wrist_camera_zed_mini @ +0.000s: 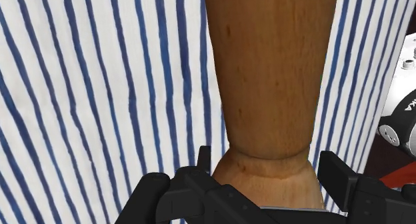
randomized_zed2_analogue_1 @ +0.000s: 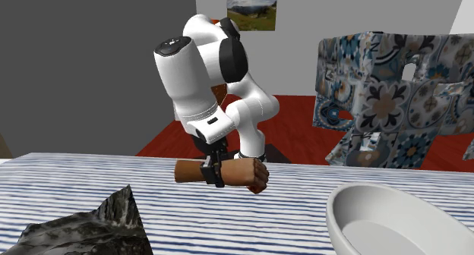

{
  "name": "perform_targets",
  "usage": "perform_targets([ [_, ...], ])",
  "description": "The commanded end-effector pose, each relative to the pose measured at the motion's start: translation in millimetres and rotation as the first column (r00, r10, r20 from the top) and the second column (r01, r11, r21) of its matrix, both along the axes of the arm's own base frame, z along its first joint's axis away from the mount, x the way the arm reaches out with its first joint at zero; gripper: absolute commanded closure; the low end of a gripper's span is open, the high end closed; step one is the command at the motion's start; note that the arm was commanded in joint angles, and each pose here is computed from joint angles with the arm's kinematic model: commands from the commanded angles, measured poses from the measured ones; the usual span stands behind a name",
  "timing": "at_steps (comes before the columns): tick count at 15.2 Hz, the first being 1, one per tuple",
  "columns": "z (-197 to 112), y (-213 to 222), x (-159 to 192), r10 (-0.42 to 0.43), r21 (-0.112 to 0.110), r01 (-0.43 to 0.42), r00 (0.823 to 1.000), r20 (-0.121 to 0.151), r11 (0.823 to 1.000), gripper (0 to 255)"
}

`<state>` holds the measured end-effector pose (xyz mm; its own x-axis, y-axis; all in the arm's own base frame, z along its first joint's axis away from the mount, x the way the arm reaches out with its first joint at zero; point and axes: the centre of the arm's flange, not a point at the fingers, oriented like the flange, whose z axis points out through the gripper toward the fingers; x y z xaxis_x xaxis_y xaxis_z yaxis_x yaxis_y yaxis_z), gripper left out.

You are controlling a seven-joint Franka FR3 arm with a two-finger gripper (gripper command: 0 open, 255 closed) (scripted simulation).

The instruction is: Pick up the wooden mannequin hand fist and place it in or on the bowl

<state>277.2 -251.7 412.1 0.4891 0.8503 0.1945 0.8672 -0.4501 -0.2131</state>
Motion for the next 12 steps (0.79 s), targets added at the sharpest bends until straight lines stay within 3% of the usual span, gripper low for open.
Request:
perform_targets([
  [1,9.6,0.5,0.2,0.000,0.000,0.000,1.000,0.000,1.000,255],
  [12,67.7,0.5,0.2,0.000,0.000,0.000,1.000,0.000,1.000,255],
])
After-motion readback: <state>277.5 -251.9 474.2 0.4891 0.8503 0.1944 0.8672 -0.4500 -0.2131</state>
